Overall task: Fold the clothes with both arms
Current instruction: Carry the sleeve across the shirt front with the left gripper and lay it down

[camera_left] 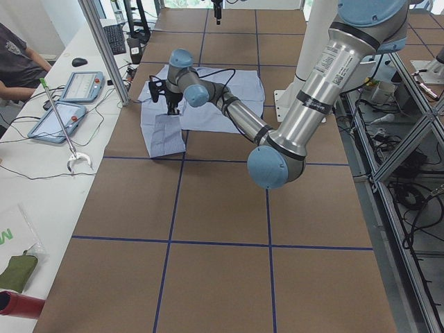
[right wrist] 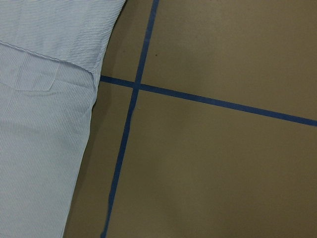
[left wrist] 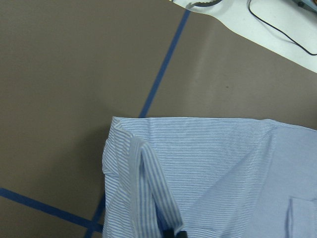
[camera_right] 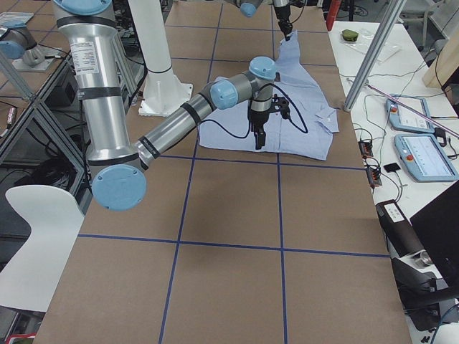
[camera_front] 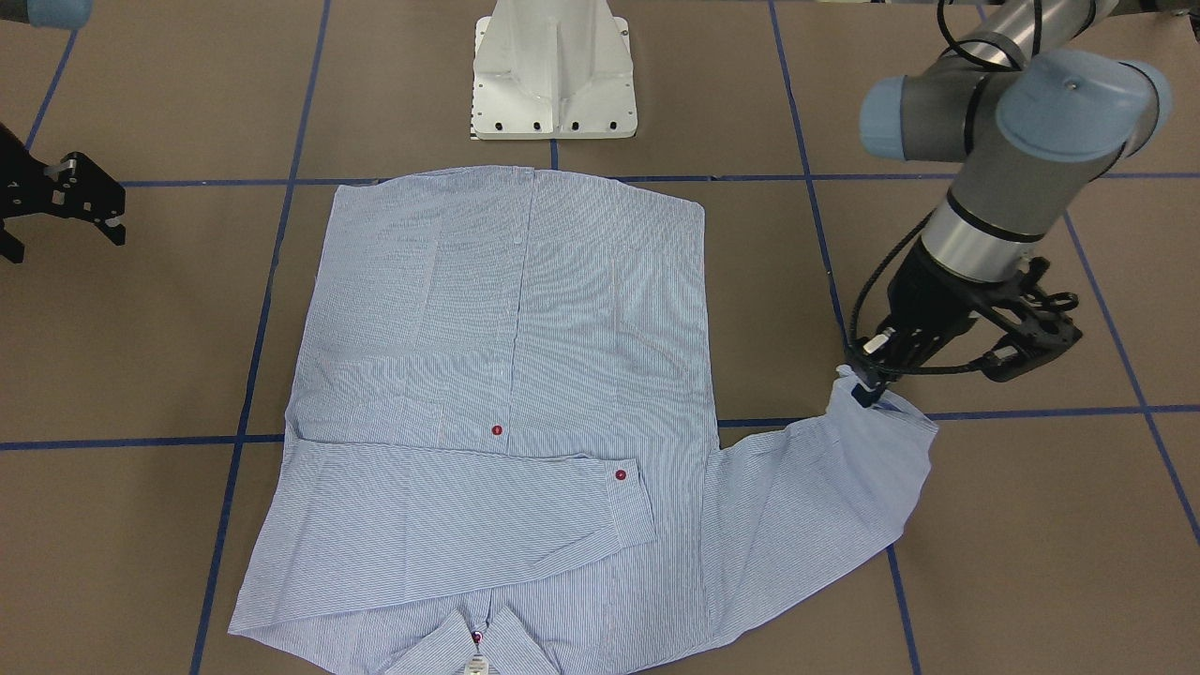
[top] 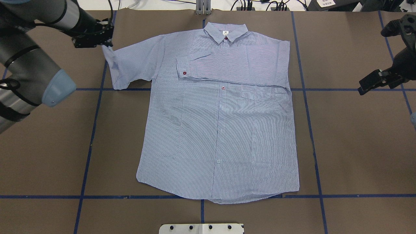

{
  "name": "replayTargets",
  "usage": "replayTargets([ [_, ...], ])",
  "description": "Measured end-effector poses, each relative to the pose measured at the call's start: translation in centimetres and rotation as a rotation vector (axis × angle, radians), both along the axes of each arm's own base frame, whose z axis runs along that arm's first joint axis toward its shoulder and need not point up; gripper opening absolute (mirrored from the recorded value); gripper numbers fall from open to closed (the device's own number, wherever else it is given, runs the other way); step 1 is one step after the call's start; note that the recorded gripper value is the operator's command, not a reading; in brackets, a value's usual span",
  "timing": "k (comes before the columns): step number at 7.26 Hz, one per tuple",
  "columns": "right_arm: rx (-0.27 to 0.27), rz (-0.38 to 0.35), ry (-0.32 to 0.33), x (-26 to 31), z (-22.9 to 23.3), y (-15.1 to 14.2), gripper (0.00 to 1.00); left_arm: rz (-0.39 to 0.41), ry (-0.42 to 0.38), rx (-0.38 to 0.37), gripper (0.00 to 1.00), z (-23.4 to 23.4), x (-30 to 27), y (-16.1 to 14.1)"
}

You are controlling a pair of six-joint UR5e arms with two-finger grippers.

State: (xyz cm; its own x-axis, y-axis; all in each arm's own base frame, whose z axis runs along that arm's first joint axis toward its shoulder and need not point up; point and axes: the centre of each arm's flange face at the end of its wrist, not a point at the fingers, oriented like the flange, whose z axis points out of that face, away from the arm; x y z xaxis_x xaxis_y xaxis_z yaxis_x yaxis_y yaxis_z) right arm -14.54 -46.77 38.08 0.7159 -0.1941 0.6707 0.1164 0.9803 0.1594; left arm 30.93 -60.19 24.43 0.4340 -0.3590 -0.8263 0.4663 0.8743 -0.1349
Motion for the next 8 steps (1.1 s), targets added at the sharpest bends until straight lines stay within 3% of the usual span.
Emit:
replayTargets([
  [3, -0.007, 0.018, 0.002, 1.7, 3.5, 1.5, 1.0, -0.01, 0.081, -0.041, 0.0, -13.0, 7.1, -2.7],
  [5, -0.024, 0.025, 0.009, 2.1, 4.5, 1.7, 1.0, -0.017, 0.149, -0.078, 0.0, -21.5, 12.2, -2.7],
  [8, -0.039, 0.035, 0.018, 2.7, 5.5, 1.4, 1.0, -0.02, 0.256, -0.115, 0.0, -26.3, 17.8, -0.4],
])
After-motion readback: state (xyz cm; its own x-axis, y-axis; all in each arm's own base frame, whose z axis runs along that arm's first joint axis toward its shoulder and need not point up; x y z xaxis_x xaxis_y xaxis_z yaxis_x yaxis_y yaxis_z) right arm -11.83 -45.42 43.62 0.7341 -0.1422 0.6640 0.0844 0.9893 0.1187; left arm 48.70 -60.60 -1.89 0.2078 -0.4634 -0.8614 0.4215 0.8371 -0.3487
